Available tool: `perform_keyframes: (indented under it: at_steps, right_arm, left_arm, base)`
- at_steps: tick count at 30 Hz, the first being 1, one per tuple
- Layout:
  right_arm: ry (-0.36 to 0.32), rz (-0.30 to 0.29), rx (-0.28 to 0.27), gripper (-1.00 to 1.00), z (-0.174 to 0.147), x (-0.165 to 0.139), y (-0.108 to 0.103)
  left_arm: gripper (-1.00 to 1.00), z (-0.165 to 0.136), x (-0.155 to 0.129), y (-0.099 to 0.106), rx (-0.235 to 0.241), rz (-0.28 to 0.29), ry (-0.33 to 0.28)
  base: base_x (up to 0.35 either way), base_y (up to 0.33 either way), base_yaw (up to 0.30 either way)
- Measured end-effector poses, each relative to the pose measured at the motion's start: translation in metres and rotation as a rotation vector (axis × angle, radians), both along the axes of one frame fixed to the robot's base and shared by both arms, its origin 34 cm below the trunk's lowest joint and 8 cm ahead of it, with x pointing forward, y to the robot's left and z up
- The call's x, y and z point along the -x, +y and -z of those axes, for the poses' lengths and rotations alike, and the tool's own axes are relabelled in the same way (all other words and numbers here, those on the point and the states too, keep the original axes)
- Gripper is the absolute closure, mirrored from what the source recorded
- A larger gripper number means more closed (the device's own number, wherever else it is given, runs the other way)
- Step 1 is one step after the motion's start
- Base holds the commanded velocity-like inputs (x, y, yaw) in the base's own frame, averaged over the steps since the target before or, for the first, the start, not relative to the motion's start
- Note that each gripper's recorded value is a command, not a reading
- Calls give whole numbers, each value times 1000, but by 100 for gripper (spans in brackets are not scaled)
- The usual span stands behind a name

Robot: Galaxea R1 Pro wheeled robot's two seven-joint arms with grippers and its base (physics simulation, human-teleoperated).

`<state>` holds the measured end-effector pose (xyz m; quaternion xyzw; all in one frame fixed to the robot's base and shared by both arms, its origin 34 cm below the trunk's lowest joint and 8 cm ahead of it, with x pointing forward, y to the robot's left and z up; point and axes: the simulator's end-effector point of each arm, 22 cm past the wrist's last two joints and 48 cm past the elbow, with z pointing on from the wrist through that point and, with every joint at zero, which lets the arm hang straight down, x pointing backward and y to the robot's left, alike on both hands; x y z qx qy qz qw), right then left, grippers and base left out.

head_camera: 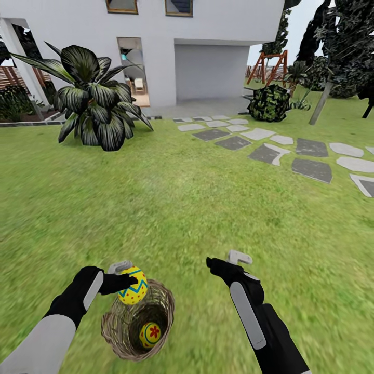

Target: Take the three Easter eggs out of the wicker basket on the lawn in the garden, then place them on the lawn next to a single tree (choose any tree) so that all three eggs are next to the same tree and none are left in the basket.

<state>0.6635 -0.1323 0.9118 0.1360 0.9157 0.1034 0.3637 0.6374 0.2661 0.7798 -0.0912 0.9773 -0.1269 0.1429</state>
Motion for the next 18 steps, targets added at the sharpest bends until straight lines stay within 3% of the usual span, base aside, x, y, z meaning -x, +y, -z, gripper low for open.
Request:
perform_keyframes:
  at_steps: [18]
  right_arm:
    - [-29,0,0,-100,-16,-2,0]
  left_arm:
    - [100,-16,-7,1,0,-3,-30]
  base:
    - [0,0,0]
